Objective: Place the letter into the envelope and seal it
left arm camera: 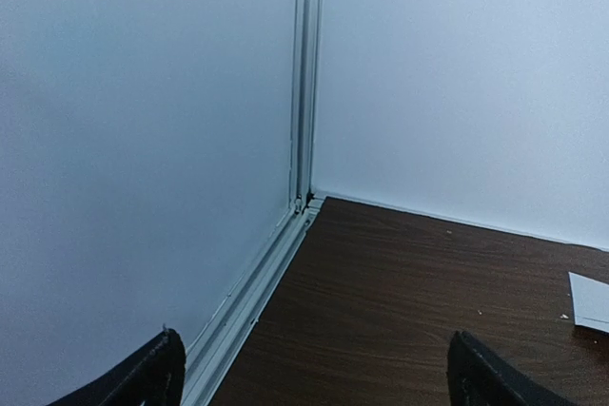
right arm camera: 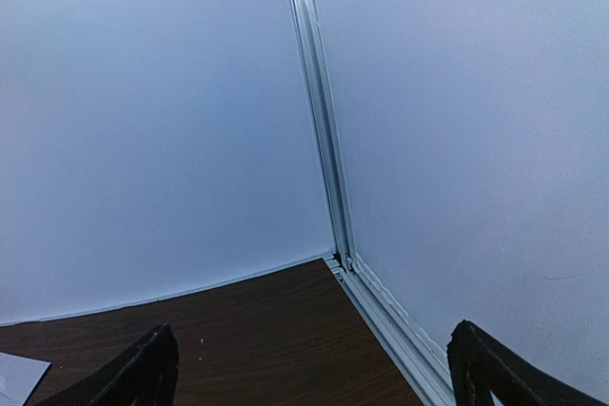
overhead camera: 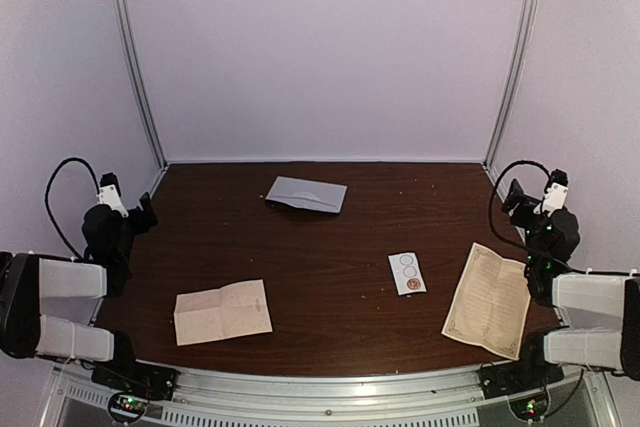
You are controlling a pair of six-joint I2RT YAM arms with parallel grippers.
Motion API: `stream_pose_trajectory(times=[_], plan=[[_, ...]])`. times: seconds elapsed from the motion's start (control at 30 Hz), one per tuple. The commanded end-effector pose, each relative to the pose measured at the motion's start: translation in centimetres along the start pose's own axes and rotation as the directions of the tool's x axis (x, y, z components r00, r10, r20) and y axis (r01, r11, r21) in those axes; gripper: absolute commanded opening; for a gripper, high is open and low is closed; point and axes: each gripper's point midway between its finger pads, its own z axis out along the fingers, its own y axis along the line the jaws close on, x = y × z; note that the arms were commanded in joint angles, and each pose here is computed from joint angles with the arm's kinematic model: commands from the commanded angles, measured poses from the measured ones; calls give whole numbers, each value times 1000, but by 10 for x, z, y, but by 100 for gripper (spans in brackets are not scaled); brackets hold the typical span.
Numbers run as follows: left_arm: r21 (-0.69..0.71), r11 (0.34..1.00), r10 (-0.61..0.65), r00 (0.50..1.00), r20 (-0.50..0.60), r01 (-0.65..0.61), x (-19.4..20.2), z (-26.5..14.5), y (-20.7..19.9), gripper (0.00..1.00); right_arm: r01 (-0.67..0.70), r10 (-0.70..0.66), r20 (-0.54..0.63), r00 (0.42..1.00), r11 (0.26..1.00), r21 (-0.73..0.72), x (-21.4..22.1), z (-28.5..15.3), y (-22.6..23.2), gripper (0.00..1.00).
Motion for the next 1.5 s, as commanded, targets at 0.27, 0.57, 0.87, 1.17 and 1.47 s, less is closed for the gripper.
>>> stream_pose_trajectory(times=[0.27, 0.57, 0.87, 1.17, 1.47], plan=[[-76, 991, -109, 994, 26, 111, -16, -2, 13, 98, -87, 89, -23, 996, 993, 73, 1, -6, -13, 100], [17, 914, -378, 869, -320, 404, -22, -11, -30, 98, -219, 190, -216, 958, 969, -117, -14, 5, 37, 100], [377, 878, -140, 912, -386, 295, -110, -21, -94, 98, -171, 163, -583, 796, 984, 41, 17, 5, 35, 100], [329, 931, -155, 988, -26, 155, -187, -31, -68, 98, -190, 169, -836, 522, 979, 80, 120, -63, 59, 99], [278, 958, -63, 997, -33, 70, -181, -38, -57, 98, -163, 240, -839, 488, 970, 183, 162, -69, 56, 98]])
